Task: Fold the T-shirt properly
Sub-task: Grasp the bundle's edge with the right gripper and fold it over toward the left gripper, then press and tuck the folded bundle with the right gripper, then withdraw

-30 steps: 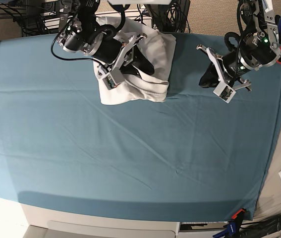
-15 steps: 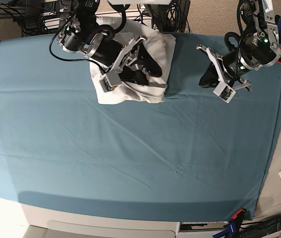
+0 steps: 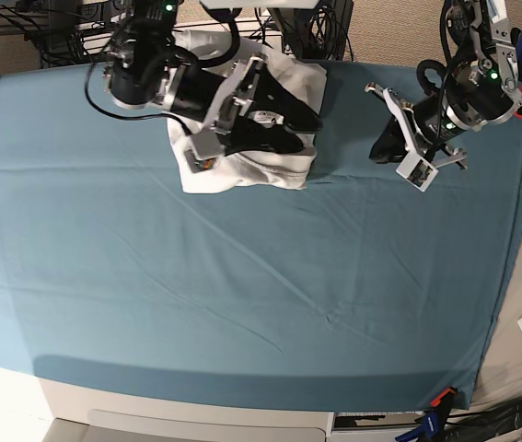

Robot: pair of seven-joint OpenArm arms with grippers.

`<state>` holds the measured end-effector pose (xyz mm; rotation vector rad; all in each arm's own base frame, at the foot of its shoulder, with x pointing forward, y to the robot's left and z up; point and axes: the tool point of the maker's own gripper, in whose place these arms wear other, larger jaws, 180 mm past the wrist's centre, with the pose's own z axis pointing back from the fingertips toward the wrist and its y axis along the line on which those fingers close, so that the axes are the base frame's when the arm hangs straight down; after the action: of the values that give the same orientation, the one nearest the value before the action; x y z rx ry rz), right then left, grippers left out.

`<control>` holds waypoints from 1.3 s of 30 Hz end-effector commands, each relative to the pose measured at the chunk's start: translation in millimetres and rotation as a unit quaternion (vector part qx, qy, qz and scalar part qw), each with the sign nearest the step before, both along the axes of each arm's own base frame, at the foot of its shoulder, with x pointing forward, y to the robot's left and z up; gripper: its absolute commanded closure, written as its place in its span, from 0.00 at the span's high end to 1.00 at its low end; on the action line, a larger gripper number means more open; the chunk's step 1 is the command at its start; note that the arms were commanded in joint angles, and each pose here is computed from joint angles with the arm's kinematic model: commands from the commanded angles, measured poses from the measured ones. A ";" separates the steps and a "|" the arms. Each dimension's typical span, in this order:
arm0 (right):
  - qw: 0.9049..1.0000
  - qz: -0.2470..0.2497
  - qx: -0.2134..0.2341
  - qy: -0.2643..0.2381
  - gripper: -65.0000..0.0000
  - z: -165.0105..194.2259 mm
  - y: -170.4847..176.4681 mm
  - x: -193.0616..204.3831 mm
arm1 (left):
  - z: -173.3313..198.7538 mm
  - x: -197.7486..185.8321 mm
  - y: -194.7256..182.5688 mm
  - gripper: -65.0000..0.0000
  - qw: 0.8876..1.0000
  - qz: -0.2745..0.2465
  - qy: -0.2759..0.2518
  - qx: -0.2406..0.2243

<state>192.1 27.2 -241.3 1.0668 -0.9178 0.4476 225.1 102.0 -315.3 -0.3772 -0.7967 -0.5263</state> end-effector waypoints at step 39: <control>0.947 -0.154 -0.243 0.143 0.00 -89.3 -102.8 -36.7 | 22.6 8.9 -11.0 0.00 0.998 -0.014 -0.036 -0.040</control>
<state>153.3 -77.2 -337.1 0.4942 -0.6238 0.2277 230.2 93.5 -304.4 -0.4315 -0.8392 -0.5285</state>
